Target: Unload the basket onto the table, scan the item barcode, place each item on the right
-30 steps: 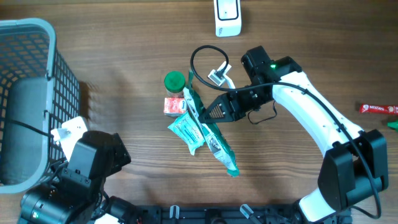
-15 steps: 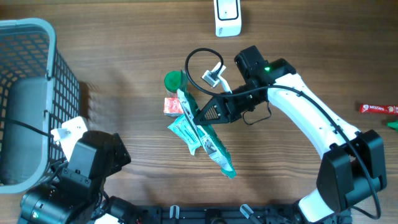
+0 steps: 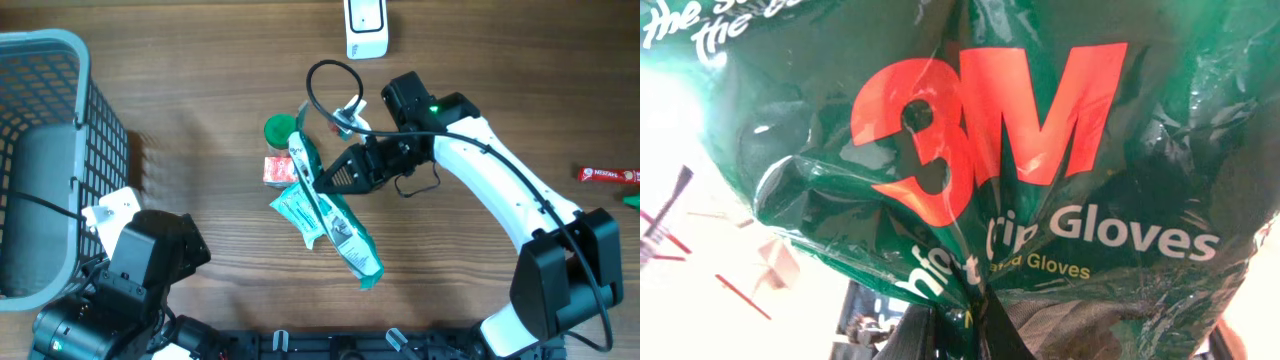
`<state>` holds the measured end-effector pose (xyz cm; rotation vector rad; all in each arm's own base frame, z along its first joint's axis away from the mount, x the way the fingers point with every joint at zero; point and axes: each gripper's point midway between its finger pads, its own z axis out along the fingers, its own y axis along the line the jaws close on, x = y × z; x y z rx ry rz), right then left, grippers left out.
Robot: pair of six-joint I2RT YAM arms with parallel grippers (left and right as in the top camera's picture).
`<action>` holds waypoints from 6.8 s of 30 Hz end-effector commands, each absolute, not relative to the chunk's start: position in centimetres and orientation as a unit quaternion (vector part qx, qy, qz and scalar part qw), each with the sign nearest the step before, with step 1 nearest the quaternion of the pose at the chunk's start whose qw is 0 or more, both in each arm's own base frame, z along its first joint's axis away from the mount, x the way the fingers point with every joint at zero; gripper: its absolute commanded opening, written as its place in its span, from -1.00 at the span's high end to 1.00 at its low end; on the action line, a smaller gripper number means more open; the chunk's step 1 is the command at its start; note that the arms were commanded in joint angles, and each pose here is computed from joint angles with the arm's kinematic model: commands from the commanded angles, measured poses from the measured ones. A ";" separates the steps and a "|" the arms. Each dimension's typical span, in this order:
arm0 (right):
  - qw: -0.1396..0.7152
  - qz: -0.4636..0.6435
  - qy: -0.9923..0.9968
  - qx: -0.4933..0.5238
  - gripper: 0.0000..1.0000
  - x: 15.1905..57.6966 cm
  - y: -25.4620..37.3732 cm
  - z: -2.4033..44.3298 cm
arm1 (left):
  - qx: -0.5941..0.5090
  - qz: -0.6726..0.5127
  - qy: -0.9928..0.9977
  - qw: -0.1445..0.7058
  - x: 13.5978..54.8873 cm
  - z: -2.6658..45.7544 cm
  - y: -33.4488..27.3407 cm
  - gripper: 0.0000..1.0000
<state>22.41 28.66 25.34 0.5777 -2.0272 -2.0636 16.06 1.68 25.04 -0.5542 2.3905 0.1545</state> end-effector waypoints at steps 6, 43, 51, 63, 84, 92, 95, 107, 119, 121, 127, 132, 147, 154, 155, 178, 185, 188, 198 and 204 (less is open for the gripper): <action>0.180 -0.703 -0.682 0.094 0.91 23.0 27.7 27.4 | -0.161 -0.225 0.896 0.349 20.0 28.5 -8.5 -1.00; 0.107 -0.700 -0.705 0.029 0.91 31.3 23.2 35.2 | -0.192 -0.578 0.720 0.332 29.5 27.9 -21.3 -0.72; 0.085 -0.701 -0.707 0.021 0.91 32.3 23.5 36.6 | -0.205 -0.612 0.704 0.297 30.6 27.8 -22.7 -0.72; 0.053 -0.714 -0.698 -0.009 0.91 33.2 26.1 38.4 | -0.157 -0.712 0.585 0.355 30.1 36.0 -22.4 -0.63; 0.044 -0.734 -0.677 -0.018 0.91 33.3 24.7 41.4 | -0.189 -0.726 0.565 0.343 30.5 36.6 -21.9 -0.67; 0.034 -0.739 -0.672 -0.028 0.92 33.8 24.7 41.7 | -0.189 -0.728 0.560 0.347 30.5 36.9 -21.8 -0.66; 0.032 -0.741 -0.670 -0.029 0.92 33.8 24.9 41.8 | -0.194 -0.724 0.567 0.341 30.8 36.2 -22.2 -0.66; 0.019 -0.750 -0.660 -0.034 0.91 34.1 26.1 42.1 | -0.215 -0.747 0.534 0.333 31.6 36.6 -22.5 -0.65; 0.017 -0.747 -0.663 -0.044 0.91 35.2 25.4 41.2 | -0.195 -0.772 0.489 0.356 30.8 39.3 -21.7 -0.11; 0.017 -0.745 -0.666 -0.042 0.92 35.3 24.9 41.1 | -0.195 -0.772 0.490 0.356 30.8 39.3 -21.7 0.17; -0.004 -0.739 -0.674 -0.012 0.72 35.2 24.2 40.7 | -0.195 -0.772 0.490 0.356 30.8 39.3 -21.7 0.92; -0.102 -0.718 -0.687 0.050 0.04 36.7 22.6 38.7 | -0.177 -0.769 0.504 0.350 30.6 38.9 -22.1 0.92; -0.148 -0.506 -0.850 -0.002 -0.86 37.3 17.4 22.6 | 0.184 -0.697 0.608 0.334 24.3 34.7 -23.1 0.92; -0.097 -0.608 -0.784 0.078 -0.93 33.2 19.2 25.6 | 0.215 -0.693 0.614 0.311 23.4 34.0 -22.6 0.92; -0.097 -0.604 -0.788 0.075 -0.93 33.2 19.1 25.4 | 0.212 -0.692 0.615 0.312 23.5 34.0 -22.5 0.92; -0.206 -0.633 -0.715 0.216 -0.99 26.0 18.0 32.6 | 0.098 -0.667 0.646 0.358 28.6 33.2 -18.3 0.92; -0.162 -0.651 -0.706 0.226 -0.99 26.5 20.8 29.9 | 0.095 -0.667 0.646 0.358 28.6 33.2 -18.3 0.92; -0.145 -0.657 -0.702 0.232 -1.00 26.6 22.1 29.5 | 0.094 -0.667 0.646 0.359 28.7 33.2 -18.3 0.92; -0.137 -0.666 -0.685 0.262 -0.46 26.8 26.3 31.7 | 0.091 -0.666 0.646 0.362 28.8 33.2 -18.2 0.92; -0.113 -0.661 -0.696 0.257 -0.20 25.8 27.6 30.5 | 0.091 -0.666 0.646 0.362 28.8 33.2 -18.2 0.92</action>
